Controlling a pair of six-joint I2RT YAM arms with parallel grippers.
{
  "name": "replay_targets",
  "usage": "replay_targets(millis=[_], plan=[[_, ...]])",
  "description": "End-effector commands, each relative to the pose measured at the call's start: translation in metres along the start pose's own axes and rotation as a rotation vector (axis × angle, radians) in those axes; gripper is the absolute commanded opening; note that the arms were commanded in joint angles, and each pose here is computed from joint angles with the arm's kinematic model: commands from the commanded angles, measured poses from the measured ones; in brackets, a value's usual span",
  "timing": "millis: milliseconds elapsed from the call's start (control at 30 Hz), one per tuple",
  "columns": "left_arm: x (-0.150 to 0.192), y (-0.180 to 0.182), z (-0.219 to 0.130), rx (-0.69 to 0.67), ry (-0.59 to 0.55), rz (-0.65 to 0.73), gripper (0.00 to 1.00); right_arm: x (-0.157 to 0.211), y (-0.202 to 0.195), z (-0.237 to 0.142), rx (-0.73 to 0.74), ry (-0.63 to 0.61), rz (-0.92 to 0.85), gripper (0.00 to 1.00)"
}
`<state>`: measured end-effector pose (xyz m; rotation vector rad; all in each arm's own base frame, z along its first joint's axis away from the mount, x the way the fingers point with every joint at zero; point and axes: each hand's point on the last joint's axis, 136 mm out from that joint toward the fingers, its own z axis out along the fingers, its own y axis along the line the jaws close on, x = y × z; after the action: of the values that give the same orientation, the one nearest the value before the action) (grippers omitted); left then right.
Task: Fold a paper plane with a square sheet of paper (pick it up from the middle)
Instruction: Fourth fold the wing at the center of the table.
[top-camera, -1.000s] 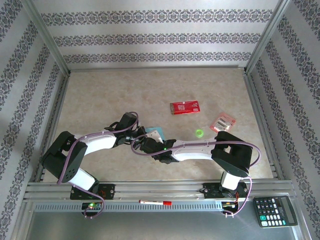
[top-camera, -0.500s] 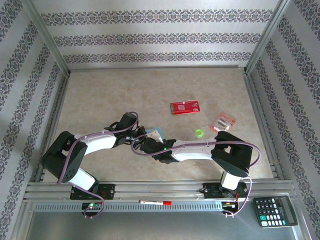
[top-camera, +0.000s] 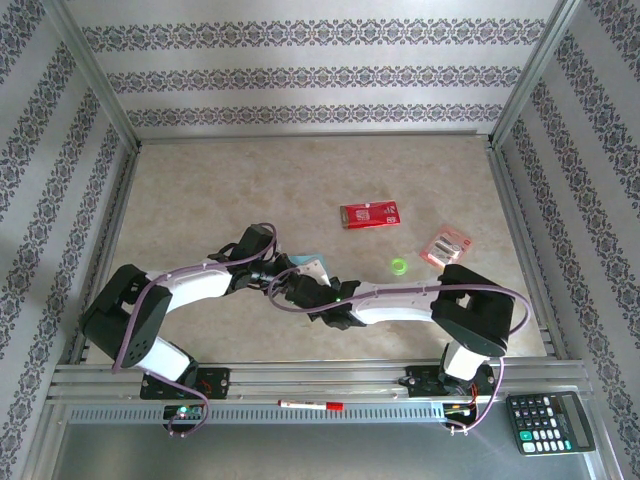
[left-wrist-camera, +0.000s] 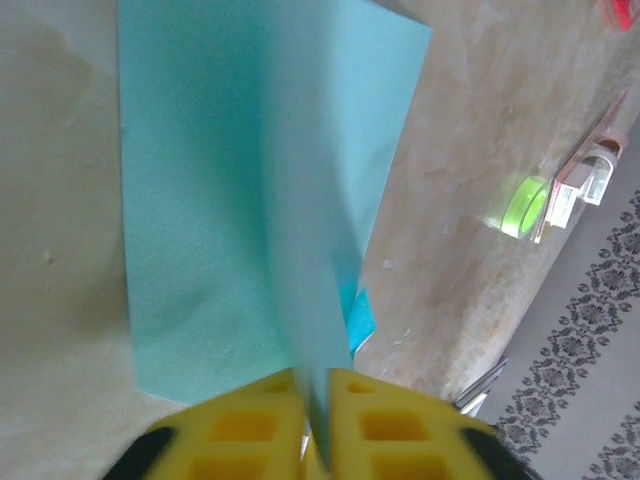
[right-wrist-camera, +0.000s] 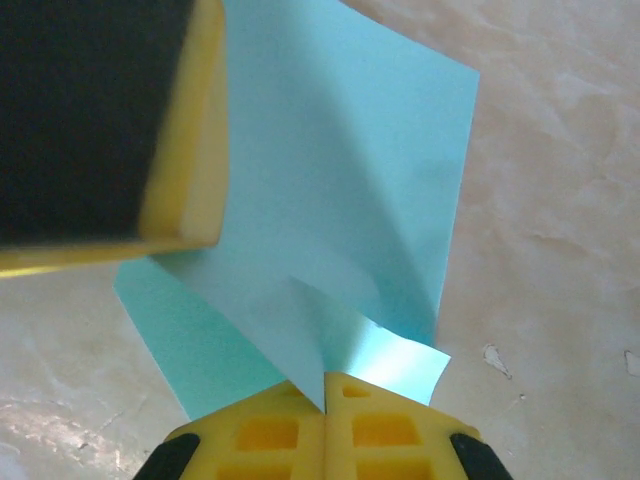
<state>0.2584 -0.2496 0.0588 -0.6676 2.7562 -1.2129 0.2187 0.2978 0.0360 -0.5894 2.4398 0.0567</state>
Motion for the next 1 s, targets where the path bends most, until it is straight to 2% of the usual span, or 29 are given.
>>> replay_targets(millis=[0,167,333,733,967], plan=[[-0.002,-0.006,-0.014,-0.008,-0.029,0.035,0.26,-0.003,-0.005,-0.003,-0.057,-0.013,0.022,0.00],[-0.006,-0.010,-0.031,-0.001,-0.095,0.065,0.40,-0.008,0.006,-0.008,-0.209,-0.027,0.085,0.00],[-0.006,-0.009,-0.033,0.004,-0.106,0.063,0.40,-0.008,0.011,-0.008,-0.322,-0.015,0.162,0.00],[-0.010,-0.004,-0.011,0.005,-0.080,0.041,0.08,-0.006,0.004,-0.007,-0.541,0.005,0.385,0.00],[-0.013,-0.011,0.003,0.014,-0.051,0.069,0.00,-0.005,-0.010,-0.007,-0.607,-0.016,0.510,0.00]])
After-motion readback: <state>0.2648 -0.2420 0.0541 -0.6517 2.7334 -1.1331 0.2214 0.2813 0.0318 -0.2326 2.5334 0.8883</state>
